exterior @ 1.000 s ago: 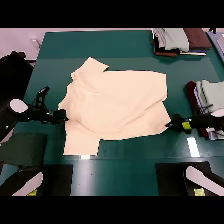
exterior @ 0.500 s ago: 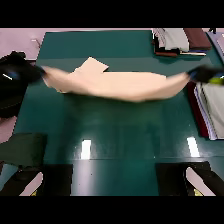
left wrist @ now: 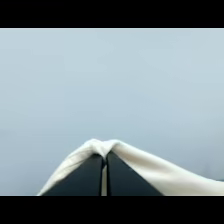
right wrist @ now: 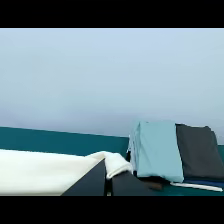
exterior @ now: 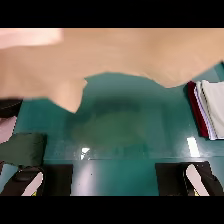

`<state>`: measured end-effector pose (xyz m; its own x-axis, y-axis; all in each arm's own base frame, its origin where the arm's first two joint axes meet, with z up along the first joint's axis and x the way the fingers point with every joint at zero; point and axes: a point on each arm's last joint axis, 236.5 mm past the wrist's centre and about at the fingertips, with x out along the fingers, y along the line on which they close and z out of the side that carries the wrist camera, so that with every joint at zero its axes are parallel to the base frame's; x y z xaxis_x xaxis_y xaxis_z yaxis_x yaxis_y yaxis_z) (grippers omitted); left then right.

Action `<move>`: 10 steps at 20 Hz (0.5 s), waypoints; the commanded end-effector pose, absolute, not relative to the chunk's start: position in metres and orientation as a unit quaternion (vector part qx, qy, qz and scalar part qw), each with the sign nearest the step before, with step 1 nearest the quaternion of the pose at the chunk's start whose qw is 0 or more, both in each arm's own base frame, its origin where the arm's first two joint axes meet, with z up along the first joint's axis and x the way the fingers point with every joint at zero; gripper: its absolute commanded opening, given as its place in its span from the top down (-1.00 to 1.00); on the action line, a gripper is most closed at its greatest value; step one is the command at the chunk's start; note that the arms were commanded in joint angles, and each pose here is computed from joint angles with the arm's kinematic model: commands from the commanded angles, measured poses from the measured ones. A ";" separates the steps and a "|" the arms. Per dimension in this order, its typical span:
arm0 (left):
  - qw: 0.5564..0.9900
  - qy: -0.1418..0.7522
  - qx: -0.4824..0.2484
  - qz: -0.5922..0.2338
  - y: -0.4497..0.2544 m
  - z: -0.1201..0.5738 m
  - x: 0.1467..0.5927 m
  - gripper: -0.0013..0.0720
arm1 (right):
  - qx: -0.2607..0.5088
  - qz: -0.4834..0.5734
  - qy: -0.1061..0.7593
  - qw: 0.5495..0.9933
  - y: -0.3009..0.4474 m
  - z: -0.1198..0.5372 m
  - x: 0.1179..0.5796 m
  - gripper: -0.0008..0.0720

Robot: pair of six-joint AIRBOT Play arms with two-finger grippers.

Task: Fold the shirts.

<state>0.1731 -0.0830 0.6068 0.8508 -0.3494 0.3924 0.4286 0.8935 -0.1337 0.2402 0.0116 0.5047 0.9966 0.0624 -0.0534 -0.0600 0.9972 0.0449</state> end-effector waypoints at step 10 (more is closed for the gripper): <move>0.889 0.382 -0.155 -0.201 -0.109 0.283 0.444 0.90 | 0.070 0.022 0.449 0.891 -0.032 0.225 0.389 0.95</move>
<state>0.4004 -0.1013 0.3881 0.8155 -0.4388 -0.3774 0.3107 0.8820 -0.3543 0.3606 -0.0307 0.3288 0.8011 0.1493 -0.5796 -0.0170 0.9737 0.2273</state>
